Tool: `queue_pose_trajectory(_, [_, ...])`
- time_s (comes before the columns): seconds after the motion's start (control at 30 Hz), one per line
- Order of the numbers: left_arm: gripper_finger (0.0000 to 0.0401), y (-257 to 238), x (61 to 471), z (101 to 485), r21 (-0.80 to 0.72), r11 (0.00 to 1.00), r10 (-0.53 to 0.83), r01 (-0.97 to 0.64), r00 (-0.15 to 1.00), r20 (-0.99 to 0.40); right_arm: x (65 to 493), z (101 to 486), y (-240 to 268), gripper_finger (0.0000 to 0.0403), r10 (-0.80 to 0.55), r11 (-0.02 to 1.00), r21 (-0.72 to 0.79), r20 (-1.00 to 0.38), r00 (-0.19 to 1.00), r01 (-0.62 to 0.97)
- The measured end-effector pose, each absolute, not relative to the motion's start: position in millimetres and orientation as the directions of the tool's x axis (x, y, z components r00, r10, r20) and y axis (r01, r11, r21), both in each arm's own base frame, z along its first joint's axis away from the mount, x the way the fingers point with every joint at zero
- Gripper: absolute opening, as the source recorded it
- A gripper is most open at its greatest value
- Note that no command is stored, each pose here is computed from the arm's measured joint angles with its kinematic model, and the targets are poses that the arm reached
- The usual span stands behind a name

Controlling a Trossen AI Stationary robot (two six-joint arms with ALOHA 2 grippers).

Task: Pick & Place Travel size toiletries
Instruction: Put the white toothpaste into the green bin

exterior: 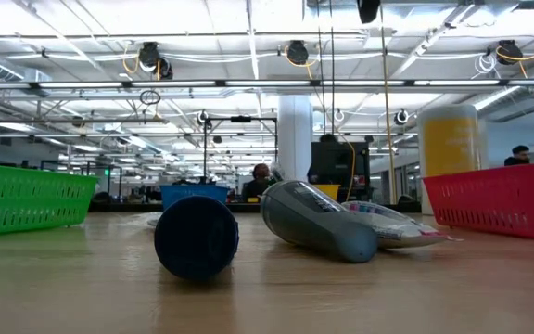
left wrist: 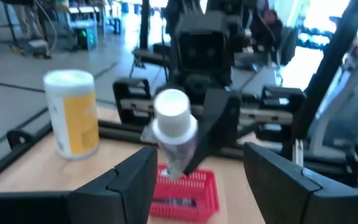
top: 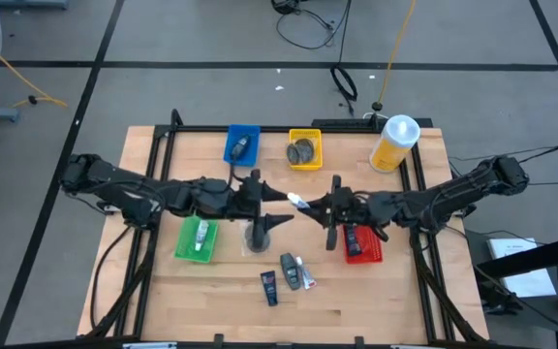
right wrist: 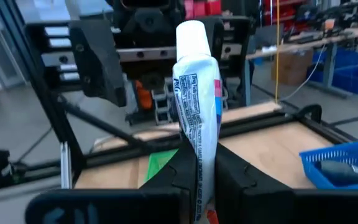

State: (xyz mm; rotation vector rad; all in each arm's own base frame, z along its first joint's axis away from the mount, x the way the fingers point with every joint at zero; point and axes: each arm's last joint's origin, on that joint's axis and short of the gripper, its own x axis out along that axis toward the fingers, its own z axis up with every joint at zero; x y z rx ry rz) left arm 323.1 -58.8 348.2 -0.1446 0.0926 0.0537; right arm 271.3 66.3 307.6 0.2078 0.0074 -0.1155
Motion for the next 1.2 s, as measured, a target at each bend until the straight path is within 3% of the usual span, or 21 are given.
queue_pose_trajectory(0.27, [0.0237,-43,326,355,-0.17,0.981,0.086,-0.089,0.996,-0.023,283,311,59,0.002,-0.113,0.965,0.248,0.093,0.989,0.087])
queue_pose_trajectory(0.57, [0.0228,-41,327,357,-0.175,0.984,0.035,-0.036,0.999,-0.007,292,303,60,0.002,-0.104,0.965,0.253,0.095,0.99,0.077])
queue_pose_trajectory(1.03, [0.0075,-41,327,357,-0.176,0.984,0.035,-0.036,0.999,-0.009,292,303,60,0.002,-0.103,0.966,0.248,0.088,0.991,0.079])
queue_pose_trajectory(1.2, [0.0051,-41,327,357,-0.182,0.983,0.033,-0.035,0.999,-0.01,292,303,60,0.0022,-0.101,0.966,0.247,0.088,0.991,0.076])
